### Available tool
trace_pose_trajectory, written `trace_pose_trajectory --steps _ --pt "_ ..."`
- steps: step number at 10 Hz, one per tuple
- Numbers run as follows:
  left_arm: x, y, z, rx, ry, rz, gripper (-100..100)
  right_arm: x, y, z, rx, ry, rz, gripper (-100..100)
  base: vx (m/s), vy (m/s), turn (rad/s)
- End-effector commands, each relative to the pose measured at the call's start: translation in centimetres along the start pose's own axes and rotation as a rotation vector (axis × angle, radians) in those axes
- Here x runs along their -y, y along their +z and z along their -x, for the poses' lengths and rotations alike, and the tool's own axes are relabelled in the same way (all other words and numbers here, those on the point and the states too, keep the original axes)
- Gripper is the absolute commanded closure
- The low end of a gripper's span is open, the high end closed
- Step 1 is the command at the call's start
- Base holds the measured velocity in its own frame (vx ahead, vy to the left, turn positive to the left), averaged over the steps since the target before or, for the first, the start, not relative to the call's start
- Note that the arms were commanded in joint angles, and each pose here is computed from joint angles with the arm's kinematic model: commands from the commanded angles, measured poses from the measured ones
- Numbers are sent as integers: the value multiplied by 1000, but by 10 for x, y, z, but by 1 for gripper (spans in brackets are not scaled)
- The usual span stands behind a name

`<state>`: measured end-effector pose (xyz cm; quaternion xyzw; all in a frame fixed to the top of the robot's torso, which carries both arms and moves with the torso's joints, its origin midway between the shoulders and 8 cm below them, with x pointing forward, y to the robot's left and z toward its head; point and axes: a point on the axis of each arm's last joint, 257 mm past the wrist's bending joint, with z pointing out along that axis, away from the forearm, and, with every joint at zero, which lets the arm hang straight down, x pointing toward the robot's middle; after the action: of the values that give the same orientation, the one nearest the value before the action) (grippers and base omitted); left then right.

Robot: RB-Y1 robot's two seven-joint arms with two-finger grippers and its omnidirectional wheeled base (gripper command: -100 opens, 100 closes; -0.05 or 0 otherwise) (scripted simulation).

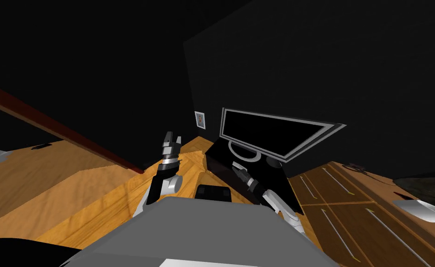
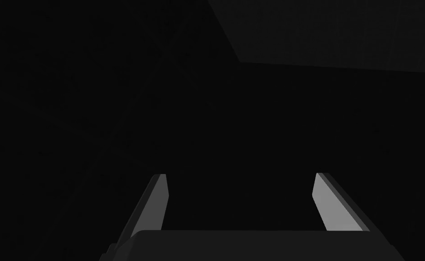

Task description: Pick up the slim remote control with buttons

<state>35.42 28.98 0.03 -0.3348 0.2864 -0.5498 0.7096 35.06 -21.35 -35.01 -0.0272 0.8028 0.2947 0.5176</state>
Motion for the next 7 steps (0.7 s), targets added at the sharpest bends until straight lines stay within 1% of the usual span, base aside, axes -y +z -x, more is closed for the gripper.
trace_pose_trajectory --steps 1,2,3,4,5,6,7 --pt "0 0 0 0 0 0 0 15 -4 -17 -54 -30 -27 -100 -3 -37 162" --pt "0 0 0 0 0 0 0 31 -13 -39 -124 -64 -48 -100 3 -33 339" --pt "0 0 0 0 0 0 0 36 -15 -44 -139 -80 -57 -100 1 -38 175" --pt "0 0 0 0 0 0 0 46 -22 -58 -197 -117 -64 -100 0 -33 264" --pt "0 0 0 0 0 0 0 54 -26 -67 -218 -128 -80 -100 -3 -29 160" --pt "0 0 0 0 0 0 0 57 -27 -69 -223 -126 -86 -100 -3 -13 -6" --pt "0 0 0 0 0 0 0 73 -39 -86 -292 -168 -102 -100 -1 -13 270"
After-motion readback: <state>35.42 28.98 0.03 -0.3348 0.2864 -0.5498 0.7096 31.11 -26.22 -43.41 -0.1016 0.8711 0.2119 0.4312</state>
